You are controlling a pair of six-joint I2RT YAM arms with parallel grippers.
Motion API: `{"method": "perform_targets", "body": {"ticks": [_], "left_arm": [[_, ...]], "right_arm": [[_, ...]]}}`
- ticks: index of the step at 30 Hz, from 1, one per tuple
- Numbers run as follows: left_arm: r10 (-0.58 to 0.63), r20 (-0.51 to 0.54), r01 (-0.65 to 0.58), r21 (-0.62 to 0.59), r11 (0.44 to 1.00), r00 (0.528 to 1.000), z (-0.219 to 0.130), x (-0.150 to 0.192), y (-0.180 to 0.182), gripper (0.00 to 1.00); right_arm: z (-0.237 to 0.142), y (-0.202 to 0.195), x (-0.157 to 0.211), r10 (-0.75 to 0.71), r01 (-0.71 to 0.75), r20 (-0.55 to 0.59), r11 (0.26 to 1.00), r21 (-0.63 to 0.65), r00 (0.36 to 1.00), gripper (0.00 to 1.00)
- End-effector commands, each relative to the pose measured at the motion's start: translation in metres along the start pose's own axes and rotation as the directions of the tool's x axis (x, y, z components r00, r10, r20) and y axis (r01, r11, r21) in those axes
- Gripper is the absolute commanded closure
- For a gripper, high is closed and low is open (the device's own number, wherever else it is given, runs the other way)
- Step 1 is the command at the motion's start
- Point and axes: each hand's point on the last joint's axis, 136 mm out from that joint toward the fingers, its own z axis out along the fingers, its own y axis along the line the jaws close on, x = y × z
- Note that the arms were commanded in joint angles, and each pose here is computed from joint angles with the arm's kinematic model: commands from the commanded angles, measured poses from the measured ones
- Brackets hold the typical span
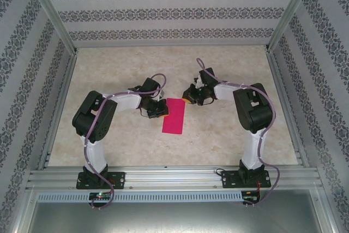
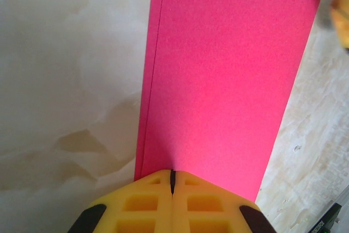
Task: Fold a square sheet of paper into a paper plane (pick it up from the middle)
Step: Fold the square sheet of paper in half at the center of the table.
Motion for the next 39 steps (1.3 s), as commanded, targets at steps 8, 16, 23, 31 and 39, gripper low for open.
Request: {"method": "perform_targets", "body": {"ticks": [8, 16, 23, 31, 39], "left_arm": [[-0.044, -0.083, 0.032, -0.132, 0.991, 0.996, 0.012, 0.029, 0.036, 1.0], [-0.042, -0.082, 0.031, -0.132, 0.991, 0.996, 0.012, 0.028, 0.036, 1.0], [-0.042, -0.083, 0.03, -0.133, 0.991, 0.996, 0.012, 0.028, 0.036, 1.0], [-0.038, -0.084, 0.027, -0.134, 0.991, 0.996, 0.011, 0.029, 0.036, 1.0], [-0.038, -0.082, 0.027, -0.131, 0.991, 0.996, 0.011, 0.029, 0.035, 1.0]], "right_arm": [[-0.005, -0.003, 0.003, 0.001, -0.001, 0.009, 1.0, 0.007, 1.0, 0.9], [-0.037, 0.033, 0.024, -0.079, 0.079, 0.038, 0.997, -0.008, 0.996, 0.9], [-0.014, 0.014, 0.056, -0.073, 0.073, -0.013, 0.997, 0.02, 0.997, 0.9], [0.009, -0.021, 0.074, -0.02, 0.023, -0.058, 0.998, 0.055, 0.998, 0.9], [-0.012, 0.009, 0.079, -0.089, 0.09, -0.034, 0.996, 0.009, 0.995, 0.9]]}}
